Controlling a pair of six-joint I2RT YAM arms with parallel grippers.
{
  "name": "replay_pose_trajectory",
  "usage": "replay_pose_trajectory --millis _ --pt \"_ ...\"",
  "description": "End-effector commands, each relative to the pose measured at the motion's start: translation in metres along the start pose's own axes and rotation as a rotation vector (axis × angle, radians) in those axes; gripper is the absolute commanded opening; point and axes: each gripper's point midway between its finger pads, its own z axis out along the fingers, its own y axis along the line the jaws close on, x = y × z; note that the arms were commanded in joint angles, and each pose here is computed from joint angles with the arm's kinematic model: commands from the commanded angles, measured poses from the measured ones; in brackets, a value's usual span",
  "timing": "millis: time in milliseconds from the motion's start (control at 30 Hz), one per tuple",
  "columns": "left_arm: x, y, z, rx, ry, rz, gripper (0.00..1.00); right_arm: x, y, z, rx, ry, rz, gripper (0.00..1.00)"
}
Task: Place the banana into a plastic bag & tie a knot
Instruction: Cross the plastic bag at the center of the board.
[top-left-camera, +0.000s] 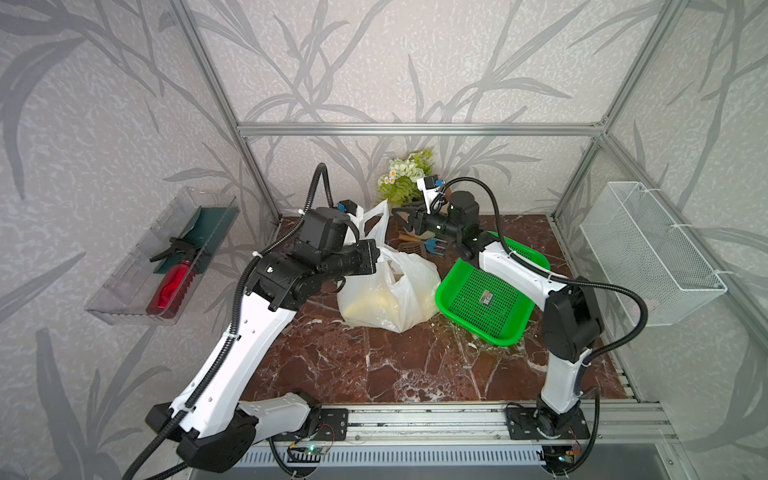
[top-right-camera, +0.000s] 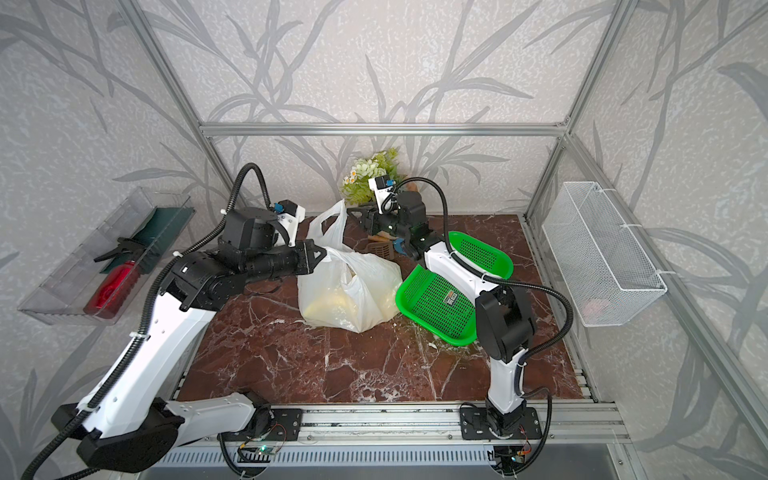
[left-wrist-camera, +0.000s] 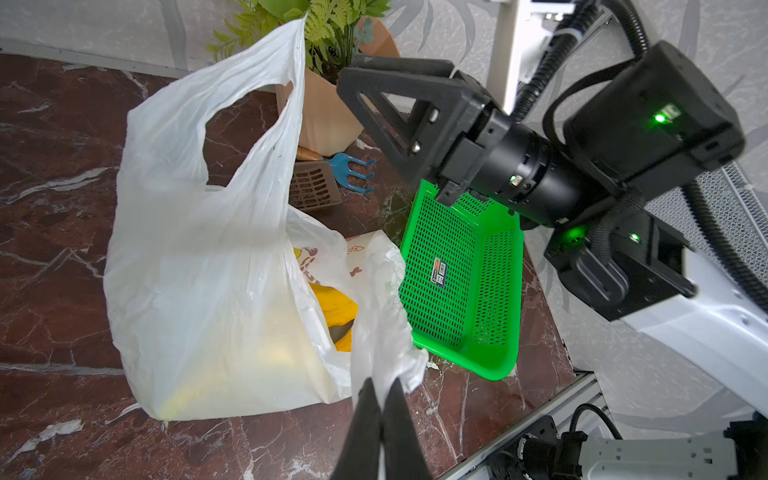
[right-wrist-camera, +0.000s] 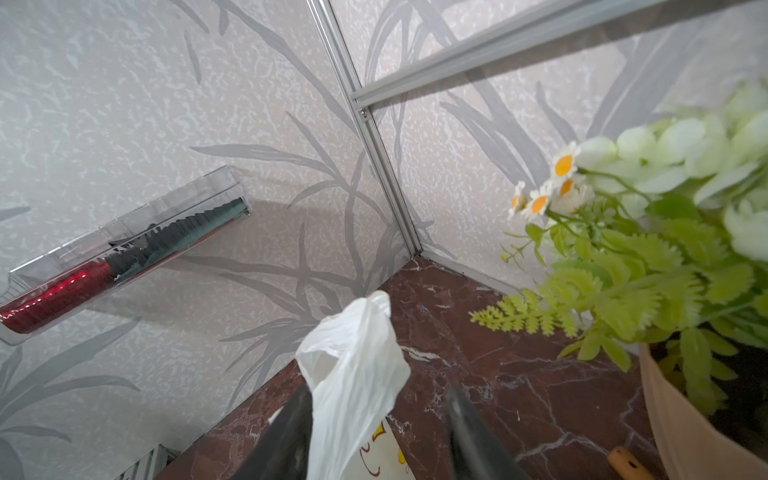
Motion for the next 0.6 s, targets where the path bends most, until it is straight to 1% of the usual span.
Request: replay_pose_trajectory --millis 0,67,233,300,333,433,567 --pt "-0.002 -0.001 -0.001 0.011 -0.012 -0.005 0.00 -0.015 0.021 0.010 -0.073 -0.017 -0.002 0.54" --pt "-0.001 -0.001 0.000 0.014 -0.006 -0.003 0.00 -0.020 0.017 0.015 -0.071 -0.046 0.015 0.56" --pt "0.003 0.000 0.007 0.015 0.011 -0.003 0.00 -0.021 0.020 0.033 -0.123 -0.060 0.053 0.56" --pt "0.003 0.000 0.007 0.015 0.013 -0.002 0.00 -0.020 0.019 0.038 -0.122 -0.061 0.061 0.54" --pt "0.002 0.000 0.008 0.015 0.014 -0.001 0.00 -0.019 0.017 0.040 -0.121 -0.061 0.067 0.51" --pt "0.002 0.000 0.008 0.012 0.014 0.004 0.00 -0.017 0.012 0.044 -0.113 -0.051 0.078 0.35" --pt "0.001 -0.001 0.008 0.014 0.016 0.007 0.00 -0.017 0.011 0.039 -0.091 -0.060 0.072 0.20"
